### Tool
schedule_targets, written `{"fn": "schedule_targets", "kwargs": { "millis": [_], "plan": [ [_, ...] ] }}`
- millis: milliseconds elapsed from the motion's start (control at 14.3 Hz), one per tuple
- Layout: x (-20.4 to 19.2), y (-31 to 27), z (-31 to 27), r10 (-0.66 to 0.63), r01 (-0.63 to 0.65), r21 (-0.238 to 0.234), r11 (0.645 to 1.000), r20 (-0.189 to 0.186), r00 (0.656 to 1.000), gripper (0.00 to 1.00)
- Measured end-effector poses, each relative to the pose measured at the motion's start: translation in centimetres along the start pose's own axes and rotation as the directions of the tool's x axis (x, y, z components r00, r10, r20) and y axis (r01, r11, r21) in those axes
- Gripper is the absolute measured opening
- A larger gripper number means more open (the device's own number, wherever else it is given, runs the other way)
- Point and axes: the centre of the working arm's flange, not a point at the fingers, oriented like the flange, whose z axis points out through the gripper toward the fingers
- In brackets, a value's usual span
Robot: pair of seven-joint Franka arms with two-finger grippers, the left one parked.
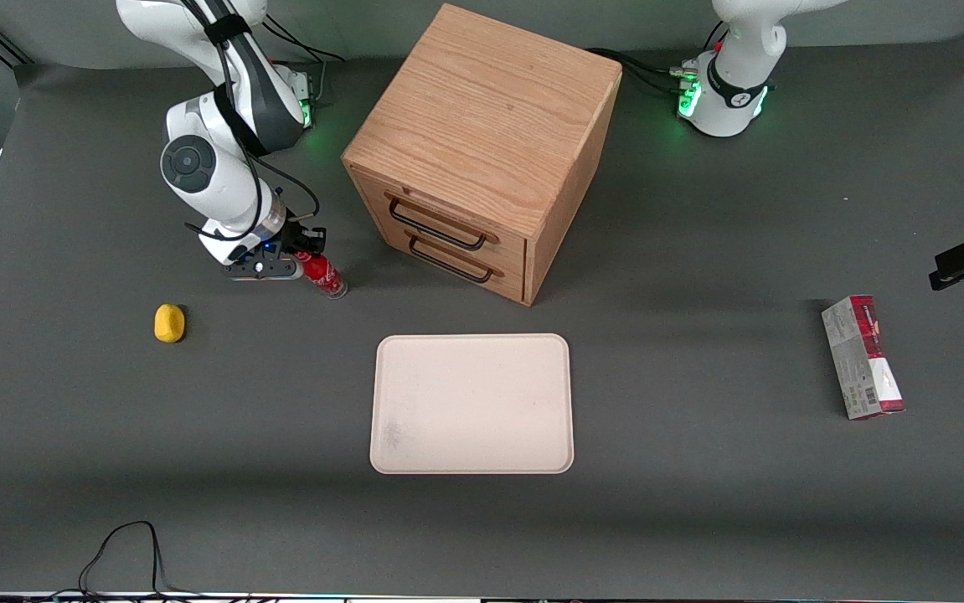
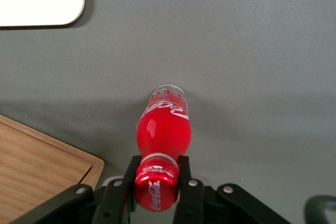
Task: Place coke bottle on tray
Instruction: 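Lower the right gripper over the bottle and close on its neck, then lift the bottle and carry it with the right gripper to the tray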
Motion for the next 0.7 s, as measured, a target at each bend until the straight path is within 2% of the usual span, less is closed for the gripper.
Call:
{"fn": "schedule_targets", "kwargs": {
  "millis": [420,700],
  "plan": [
    [1.4,-0.6,-2.4,-0.005,0.005,0.012,1.000,-0.037,0.999,0.32],
    [6.5,0.3,-11.0,0.013,-0.013,-0.016,1.000,-0.005,1.000,0.32]
  ]
}}
